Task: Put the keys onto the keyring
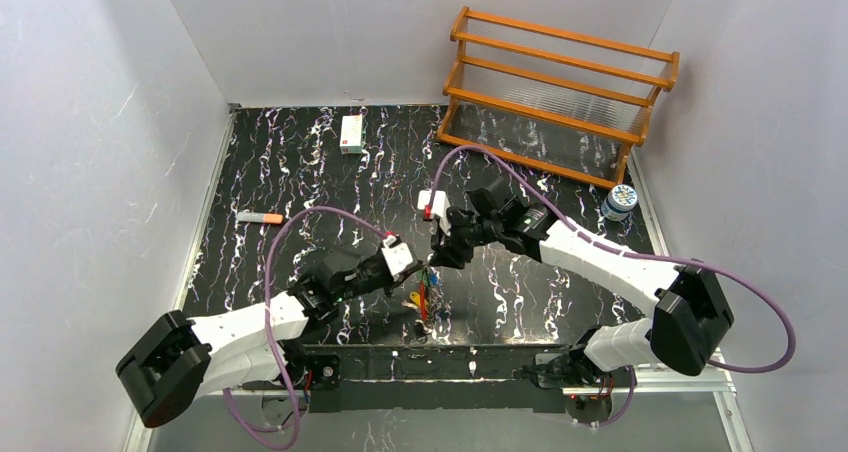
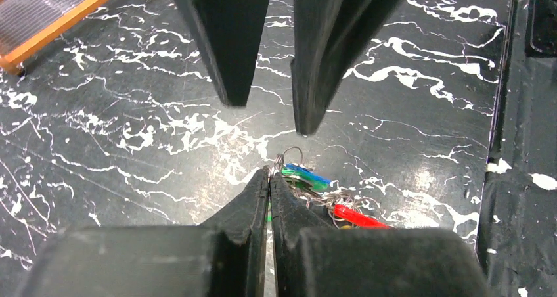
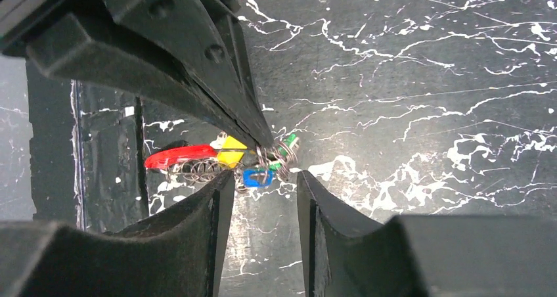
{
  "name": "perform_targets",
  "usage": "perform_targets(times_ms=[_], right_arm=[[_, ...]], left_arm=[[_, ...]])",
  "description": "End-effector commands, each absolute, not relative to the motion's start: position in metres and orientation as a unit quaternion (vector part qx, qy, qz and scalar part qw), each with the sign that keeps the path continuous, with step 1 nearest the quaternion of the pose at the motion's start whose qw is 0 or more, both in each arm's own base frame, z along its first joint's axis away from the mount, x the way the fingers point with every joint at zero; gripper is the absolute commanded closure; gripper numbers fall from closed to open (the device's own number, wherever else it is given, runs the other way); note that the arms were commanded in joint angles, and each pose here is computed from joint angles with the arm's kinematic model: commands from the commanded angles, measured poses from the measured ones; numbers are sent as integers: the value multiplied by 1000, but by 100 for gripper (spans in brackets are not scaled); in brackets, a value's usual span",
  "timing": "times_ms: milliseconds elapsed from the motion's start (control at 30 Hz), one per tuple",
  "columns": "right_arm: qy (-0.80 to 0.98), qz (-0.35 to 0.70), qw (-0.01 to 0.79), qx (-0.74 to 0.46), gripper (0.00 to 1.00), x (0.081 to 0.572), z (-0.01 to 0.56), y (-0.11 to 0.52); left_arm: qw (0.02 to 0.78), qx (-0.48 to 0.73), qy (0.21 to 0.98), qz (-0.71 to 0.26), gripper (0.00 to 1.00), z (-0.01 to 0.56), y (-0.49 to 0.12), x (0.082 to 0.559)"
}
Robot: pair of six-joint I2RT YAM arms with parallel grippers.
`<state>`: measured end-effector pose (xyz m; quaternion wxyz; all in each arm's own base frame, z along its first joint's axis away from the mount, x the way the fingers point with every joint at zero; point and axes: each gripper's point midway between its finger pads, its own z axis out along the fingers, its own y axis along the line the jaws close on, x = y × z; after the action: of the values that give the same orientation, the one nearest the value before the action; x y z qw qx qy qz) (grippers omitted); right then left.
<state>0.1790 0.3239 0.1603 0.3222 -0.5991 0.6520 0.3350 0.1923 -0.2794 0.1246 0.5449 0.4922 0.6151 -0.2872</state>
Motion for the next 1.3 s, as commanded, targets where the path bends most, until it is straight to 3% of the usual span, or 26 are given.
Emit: perform_targets(times_ms=[0,400,633,967,1100,1267], right_arm=[[635,379,362,-568,51,183,183,331],[616,463,350,-532,50,180,188,325],[612,479,339,-530,55,178,189,328],[598,517,318,-523,55,172,192,337],[605,520,307,-520,63,174,188,339],[613,515,298,-519,86,176,182,339]], left_arm=[[605,412,604,-314,100,151,-275,198],[671,324,537,-396,100,188,-267,182],[670,325,532,-402,100,190,-269,181],[670,327,532,-401,100,189,-270,181],[669,328,532,-402,100,189,-270,181],[671,328,530,-402,100,191,-270,181]])
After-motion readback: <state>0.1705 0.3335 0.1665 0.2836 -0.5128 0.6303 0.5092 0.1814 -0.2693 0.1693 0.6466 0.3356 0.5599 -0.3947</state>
